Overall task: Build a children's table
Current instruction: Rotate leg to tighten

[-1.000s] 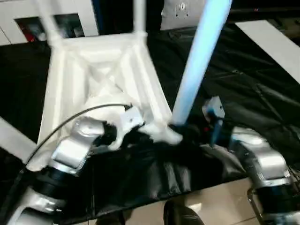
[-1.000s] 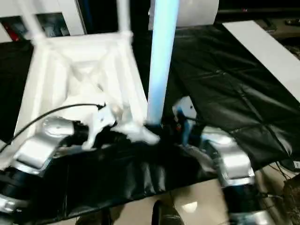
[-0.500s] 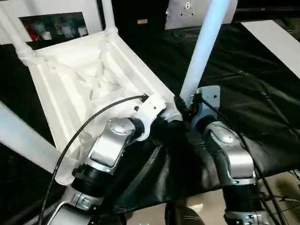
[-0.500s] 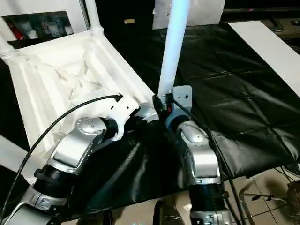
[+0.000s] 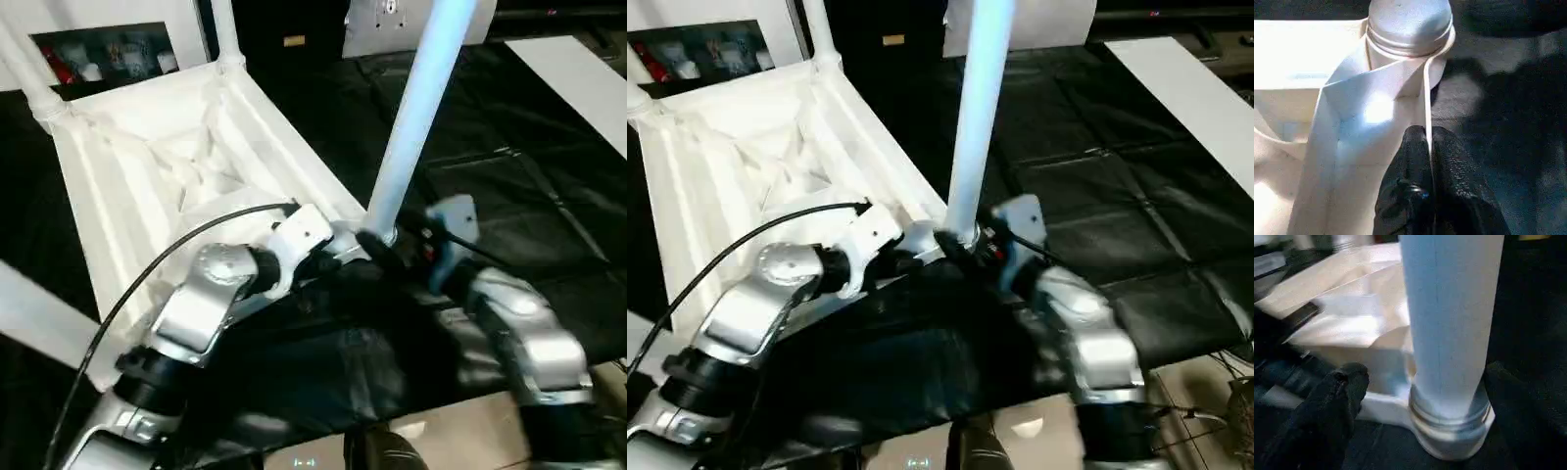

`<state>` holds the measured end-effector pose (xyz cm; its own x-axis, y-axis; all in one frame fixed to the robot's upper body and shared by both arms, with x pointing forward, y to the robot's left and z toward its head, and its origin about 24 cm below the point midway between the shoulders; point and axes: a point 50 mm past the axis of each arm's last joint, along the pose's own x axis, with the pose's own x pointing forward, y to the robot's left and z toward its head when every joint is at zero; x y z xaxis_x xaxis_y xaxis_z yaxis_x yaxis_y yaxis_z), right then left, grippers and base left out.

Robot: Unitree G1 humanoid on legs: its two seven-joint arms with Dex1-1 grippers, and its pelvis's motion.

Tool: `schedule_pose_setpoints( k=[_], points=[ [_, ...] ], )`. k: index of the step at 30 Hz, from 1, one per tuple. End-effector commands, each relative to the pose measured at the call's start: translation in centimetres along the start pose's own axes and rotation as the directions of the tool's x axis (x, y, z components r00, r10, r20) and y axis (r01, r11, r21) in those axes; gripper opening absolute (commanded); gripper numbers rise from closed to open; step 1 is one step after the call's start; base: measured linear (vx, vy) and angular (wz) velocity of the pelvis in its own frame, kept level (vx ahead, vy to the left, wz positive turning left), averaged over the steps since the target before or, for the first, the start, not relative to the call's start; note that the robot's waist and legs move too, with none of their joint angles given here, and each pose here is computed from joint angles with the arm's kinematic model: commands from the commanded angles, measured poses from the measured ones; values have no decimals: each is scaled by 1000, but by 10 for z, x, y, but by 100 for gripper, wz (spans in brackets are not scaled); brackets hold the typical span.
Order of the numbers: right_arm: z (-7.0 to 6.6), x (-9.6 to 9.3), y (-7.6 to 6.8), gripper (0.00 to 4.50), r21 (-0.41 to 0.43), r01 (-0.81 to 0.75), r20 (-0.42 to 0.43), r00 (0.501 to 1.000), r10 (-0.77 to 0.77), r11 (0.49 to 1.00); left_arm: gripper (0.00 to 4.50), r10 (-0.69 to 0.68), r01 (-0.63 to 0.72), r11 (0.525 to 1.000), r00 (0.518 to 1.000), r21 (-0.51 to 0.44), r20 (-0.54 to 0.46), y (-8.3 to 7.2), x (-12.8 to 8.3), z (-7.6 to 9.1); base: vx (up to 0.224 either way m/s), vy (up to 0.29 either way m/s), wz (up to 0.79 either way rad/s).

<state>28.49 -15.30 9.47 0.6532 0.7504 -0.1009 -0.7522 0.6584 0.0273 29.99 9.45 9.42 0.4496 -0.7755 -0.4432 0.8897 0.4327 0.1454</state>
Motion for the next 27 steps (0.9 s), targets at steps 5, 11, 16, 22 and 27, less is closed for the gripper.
schedule_pose_setpoints(
  k=[5,11,16,22,27],
  points=[
    [5,-19,6,449,-21,-303,-48,952,302,953,0,-291,289,953,957,90,8,-15,-10,-12,0,0,0],
    [10,-34,1,449,-48,-448,-139,888,438,893,0,-419,424,891,906,164,-66,-11,-25,-21,0,0,0],
    [14,-34,-1,449,-79,-559,-186,821,539,825,0,-545,564,799,826,211,-143,-13,-34,-27,0,0,0],
    [11,-29,5,420,-55,-676,-241,724,647,735,0,-618,652,714,758,256,-208,-14,-36,-29,0,0,0],
    [7,-22,12,375,-26,-745,-245,651,719,666,0,-638,673,684,739,282,-215,-15,-31,-25,0,0,0]
  ],
)
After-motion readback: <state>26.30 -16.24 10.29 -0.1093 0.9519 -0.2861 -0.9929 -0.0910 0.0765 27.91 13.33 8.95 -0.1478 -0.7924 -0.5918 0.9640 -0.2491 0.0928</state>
